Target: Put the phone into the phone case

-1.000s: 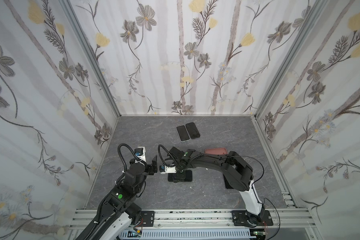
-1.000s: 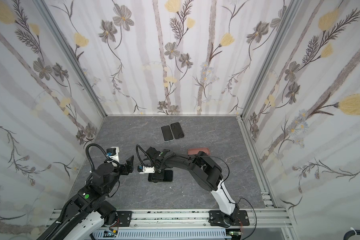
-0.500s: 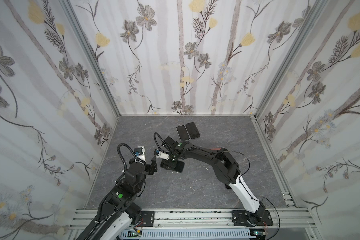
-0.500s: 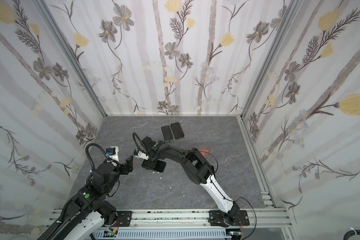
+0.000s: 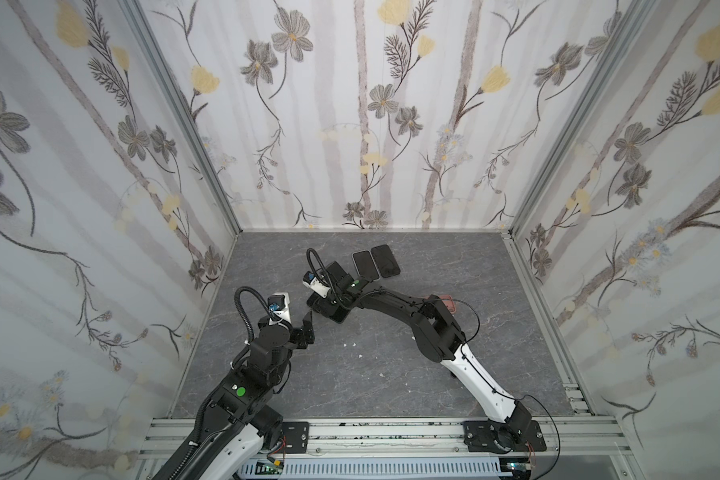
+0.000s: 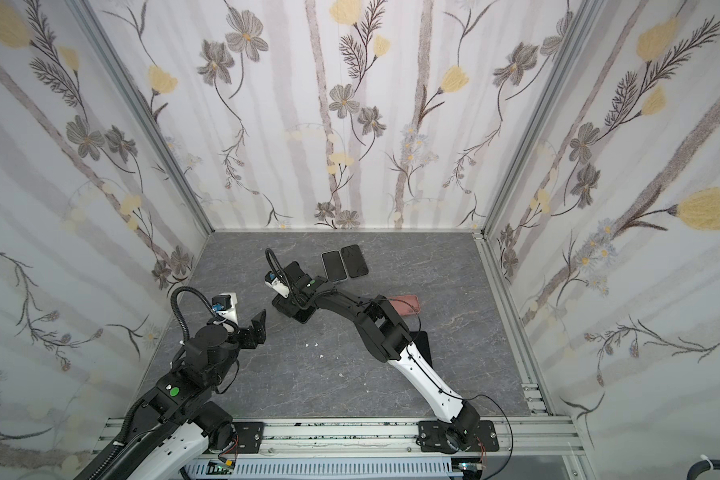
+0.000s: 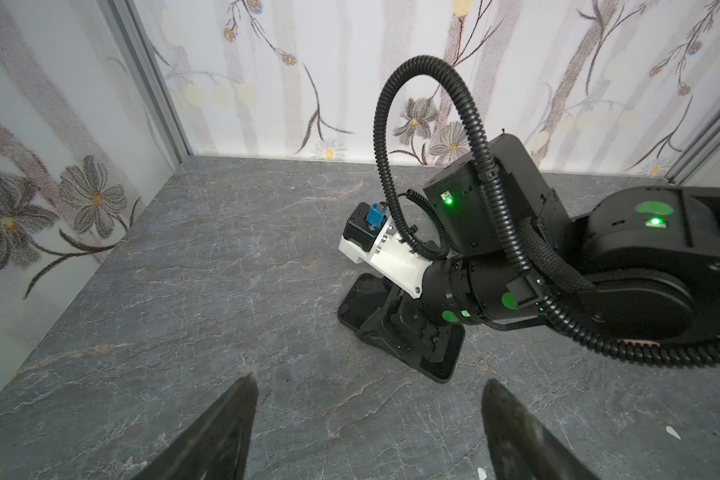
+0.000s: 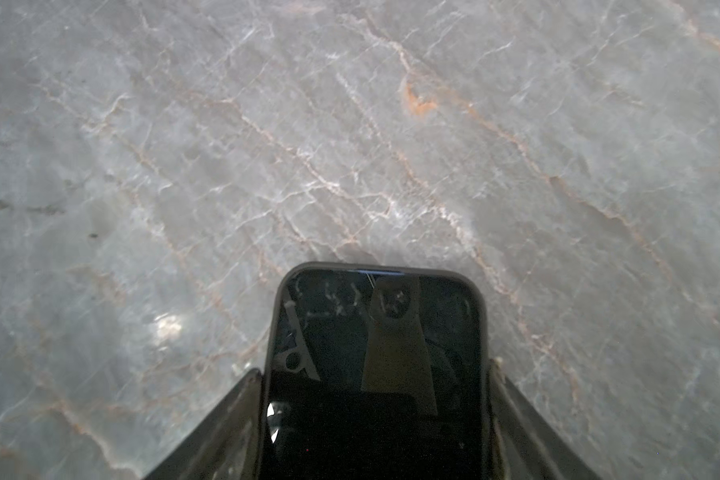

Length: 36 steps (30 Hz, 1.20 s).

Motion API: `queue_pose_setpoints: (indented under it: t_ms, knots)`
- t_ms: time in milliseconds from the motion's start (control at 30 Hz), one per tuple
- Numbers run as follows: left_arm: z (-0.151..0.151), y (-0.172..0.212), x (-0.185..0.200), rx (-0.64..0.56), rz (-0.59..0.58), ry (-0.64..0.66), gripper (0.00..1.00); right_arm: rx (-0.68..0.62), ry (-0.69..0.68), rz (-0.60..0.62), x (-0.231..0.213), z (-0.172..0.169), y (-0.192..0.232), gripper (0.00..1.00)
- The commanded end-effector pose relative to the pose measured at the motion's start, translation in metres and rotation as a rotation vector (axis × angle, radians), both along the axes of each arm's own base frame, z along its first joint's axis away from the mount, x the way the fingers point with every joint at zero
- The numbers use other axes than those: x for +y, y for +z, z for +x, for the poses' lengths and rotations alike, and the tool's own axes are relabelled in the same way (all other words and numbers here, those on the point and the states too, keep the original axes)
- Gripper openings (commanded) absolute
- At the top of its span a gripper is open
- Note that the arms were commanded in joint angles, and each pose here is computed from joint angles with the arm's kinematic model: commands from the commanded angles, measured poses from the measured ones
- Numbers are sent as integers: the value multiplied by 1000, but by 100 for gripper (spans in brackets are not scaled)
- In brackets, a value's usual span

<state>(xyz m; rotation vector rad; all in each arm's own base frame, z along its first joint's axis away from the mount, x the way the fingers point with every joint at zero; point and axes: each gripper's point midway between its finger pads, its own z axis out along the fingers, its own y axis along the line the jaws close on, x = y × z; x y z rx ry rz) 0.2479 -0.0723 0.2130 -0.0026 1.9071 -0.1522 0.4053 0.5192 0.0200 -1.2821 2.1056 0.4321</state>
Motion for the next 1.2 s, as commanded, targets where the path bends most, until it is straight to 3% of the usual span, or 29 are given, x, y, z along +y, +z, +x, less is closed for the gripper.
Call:
queue_pose_setpoints:
  t_ms: [0,67,167,433,600,833,1000,1167]
  knots:
    - [3,8,0,-27,-20,11,84,-43,-142,-164,-41,25,-30,70]
    - [3,8,0,-26,-18,11,84,-40,-146,-107,-34,29,-17,78]
    - [3,9,1,-29,-19,11,84,-37,-98,-34,-20,26,6,100]
    - [2,12,3,-38,-19,19,84,-95,-124,91,-17,28,99,100]
    - [2,11,-9,-40,-35,-41,84,-77,-233,156,-49,25,147,100]
    - [0,-4,-46,34,-67,-218,86,12,-396,204,-136,-3,147,100]
    - [-12,-32,-93,150,-73,-455,88,76,-514,200,-203,-20,118,100]
    - [-31,-49,-121,240,-73,-580,87,151,-662,203,-268,-33,100,100]
